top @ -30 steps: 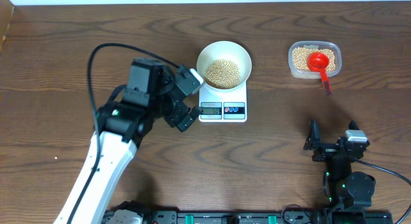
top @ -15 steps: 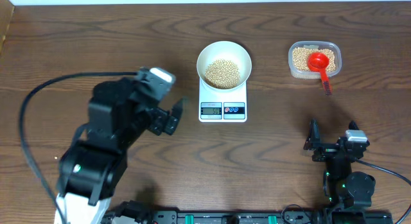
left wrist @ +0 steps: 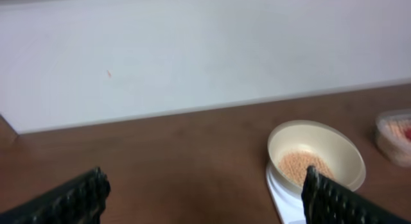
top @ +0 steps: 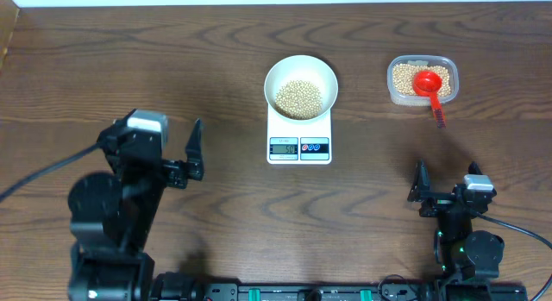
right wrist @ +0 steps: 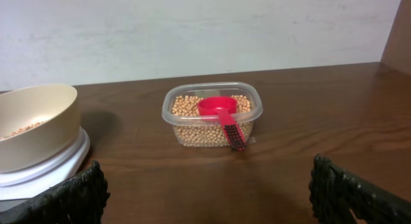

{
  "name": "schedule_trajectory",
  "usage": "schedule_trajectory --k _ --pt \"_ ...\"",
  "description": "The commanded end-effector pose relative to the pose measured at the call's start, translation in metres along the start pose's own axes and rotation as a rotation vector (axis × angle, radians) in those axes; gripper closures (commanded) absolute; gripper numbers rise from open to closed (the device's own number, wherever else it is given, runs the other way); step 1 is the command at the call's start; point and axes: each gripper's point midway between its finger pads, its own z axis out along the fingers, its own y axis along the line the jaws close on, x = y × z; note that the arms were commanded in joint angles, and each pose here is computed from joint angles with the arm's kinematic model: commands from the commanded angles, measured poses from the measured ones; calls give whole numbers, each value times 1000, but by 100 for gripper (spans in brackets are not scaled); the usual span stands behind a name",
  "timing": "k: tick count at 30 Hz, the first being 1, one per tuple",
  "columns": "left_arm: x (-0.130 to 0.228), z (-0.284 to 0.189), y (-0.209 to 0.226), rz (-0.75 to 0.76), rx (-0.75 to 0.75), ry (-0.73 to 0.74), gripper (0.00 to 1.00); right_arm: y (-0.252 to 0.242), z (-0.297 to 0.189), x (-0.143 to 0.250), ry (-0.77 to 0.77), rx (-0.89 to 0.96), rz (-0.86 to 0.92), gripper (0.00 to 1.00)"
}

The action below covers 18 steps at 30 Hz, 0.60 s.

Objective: Scoop item into bowl and weigh 50g on scale

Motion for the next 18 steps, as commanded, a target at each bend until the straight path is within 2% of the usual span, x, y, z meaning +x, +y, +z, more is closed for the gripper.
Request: schedule_trajectory --k 1,5,9,18 --pt "15 -4 14 -22 -69 -74 2 3 0 1 0 -12 -13 1" --pt "39 -7 29 -31 -150 -129 2 3 0 1 1 -11 -13 1" --pt "58 -11 51 -113 -273 -177 2 3 0 1 1 -12 -13 1" --pt "100 -17 68 -120 -406 -225 2 3 0 1 1 -11 -13 1"
